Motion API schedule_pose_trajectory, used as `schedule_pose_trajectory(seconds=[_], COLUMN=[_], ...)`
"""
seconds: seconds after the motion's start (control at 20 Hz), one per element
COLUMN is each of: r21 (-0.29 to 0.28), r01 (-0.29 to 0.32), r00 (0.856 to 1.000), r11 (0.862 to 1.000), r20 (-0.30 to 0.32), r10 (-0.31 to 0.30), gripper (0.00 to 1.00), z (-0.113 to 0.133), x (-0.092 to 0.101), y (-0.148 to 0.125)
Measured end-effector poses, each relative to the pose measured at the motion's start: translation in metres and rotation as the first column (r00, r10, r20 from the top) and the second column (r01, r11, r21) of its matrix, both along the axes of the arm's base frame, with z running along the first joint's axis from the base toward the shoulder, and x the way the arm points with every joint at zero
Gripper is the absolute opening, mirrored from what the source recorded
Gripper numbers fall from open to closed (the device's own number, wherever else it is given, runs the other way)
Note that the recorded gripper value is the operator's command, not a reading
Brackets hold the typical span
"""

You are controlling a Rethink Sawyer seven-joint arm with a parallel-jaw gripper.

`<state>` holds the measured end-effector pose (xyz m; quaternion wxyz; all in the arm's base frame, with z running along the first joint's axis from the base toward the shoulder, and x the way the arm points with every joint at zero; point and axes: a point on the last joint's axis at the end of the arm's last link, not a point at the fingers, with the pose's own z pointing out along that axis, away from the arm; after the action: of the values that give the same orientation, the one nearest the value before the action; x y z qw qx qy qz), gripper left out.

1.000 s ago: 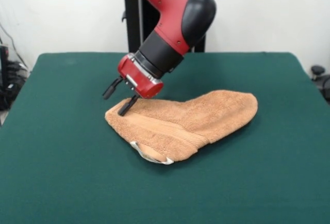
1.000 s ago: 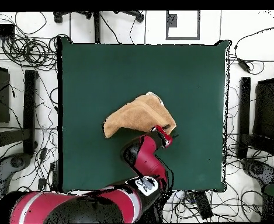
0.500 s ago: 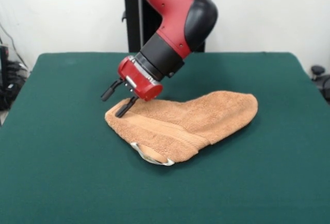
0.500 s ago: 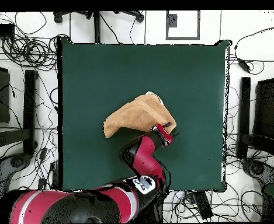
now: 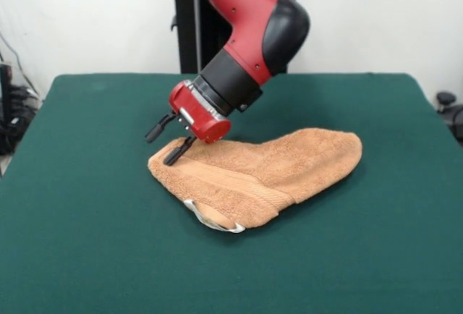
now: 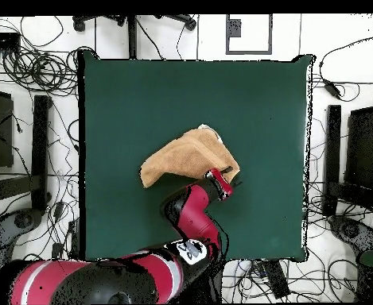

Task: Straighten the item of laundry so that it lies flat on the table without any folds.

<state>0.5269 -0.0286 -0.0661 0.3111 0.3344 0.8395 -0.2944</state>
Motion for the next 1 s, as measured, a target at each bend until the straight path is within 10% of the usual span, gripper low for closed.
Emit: schedule_pose_trajectory(seconds=[1.0], r21=[0.048], r01=[0.051], r00=[0.995], r11=[0.998], r20=[0.078], r10=[-0.055], gripper=[1.00], z=[-0.005], x=[0.003], y=[0.016])
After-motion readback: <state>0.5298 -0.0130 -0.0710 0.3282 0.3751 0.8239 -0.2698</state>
